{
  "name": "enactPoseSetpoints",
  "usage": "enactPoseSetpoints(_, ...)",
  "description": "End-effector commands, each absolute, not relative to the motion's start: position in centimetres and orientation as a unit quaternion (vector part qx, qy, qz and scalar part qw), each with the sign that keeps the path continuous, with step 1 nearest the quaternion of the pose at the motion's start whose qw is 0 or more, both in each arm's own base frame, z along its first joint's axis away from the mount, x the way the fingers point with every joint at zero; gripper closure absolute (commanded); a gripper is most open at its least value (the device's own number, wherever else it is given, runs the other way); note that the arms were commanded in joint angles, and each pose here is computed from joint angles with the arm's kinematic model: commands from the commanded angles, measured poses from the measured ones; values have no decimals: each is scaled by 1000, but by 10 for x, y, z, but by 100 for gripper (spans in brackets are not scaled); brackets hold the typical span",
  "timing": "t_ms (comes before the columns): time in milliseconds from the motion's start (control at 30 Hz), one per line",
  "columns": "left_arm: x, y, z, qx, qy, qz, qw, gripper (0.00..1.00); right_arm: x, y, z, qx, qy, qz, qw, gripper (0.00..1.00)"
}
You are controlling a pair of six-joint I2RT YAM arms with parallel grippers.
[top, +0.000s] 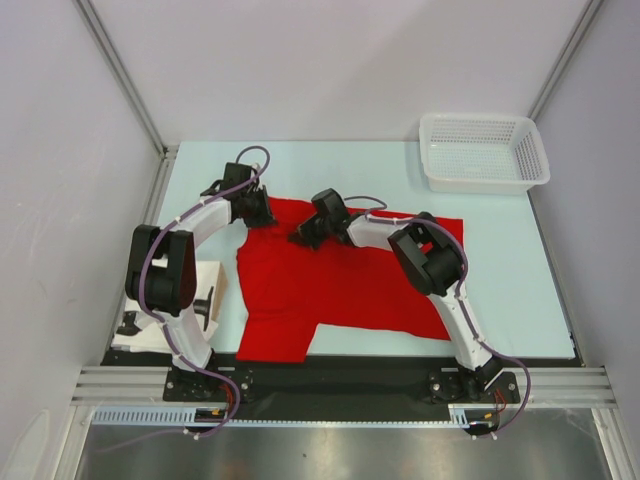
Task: Fold and stack the t-shirts
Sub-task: Fold the tshirt
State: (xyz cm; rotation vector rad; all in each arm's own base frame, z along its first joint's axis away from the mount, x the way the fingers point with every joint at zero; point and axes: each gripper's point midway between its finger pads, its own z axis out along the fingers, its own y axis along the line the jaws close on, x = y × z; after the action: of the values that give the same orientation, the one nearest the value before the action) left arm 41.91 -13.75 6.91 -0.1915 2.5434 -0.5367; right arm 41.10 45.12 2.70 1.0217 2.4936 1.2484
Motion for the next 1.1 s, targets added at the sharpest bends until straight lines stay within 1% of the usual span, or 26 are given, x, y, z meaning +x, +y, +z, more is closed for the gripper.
enactPoseSetpoints(0,425,-131,86,-57,937,-190,288,100,391,427,56,275,877,387,74,100)
enactPoseSetpoints(67,421,-132,86,-58,936,-196,287,99,391,419,60,256,883,388,66,100)
enactPoseSetpoints(133,417,-133,88,-57,936,-199,286,99,380,414,59,229,892,387,42,100)
enactPoseSetpoints(233,408,-134,96,-52,934,-206,287,91,365,410,69,191,904,382,22,100)
enactPoseSetpoints(267,405,-134,99,-52,933,-208,288,85,359,407,73,170,908,382,23,100)
enactPoseSetpoints(333,399,-135,112,-51,927,-216,302,76,352,407,80,149,905,398,19,100)
enactPoseSetpoints(367,398,-135,116,-51,924,-221,307,69,353,411,82,140,899,414,21,100)
enactPoseSetpoints(400,396,-137,118,-54,923,-225,308,66,354,410,77,144,899,413,14,100)
enactPoseSetpoints(467,393,-140,121,-53,921,-234,306,64,362,417,80,148,889,432,19,100)
enactPoseSetpoints(500,392,-141,122,-52,920,-237,306,61,365,420,83,146,888,436,23,98)
enactPoseSetpoints(533,392,-140,123,-52,920,-238,307,54,368,419,75,151,890,429,21,94)
enactPoseSetpoints(567,391,-140,123,-51,921,-236,306,50,369,419,74,151,892,427,18,89)
enactPoseSetpoints(633,390,-134,120,-57,924,-224,306,44,373,419,73,148,893,424,24,89)
enactPoseSetpoints(667,390,-132,119,-60,924,-222,306,40,374,419,71,151,893,423,27,87)
enactPoseSetpoints(733,394,-127,117,-68,923,-222,307,40,377,419,70,157,891,425,27,83)
enactPoseSetpoints(767,395,-127,118,-69,922,-225,308,40,379,420,67,160,891,425,26,79)
enactPoseSetpoints(800,397,-126,117,-69,922,-225,308,40,379,421,65,161,891,424,23,77)
enactPoseSetpoints(967,405,-121,118,-74,921,-224,310,42,384,428,71,173,888,427,19,73)
enactPoseSetpoints(1067,409,-117,116,-79,921,-221,310,43,380,429,72,186,888,420,12,73)
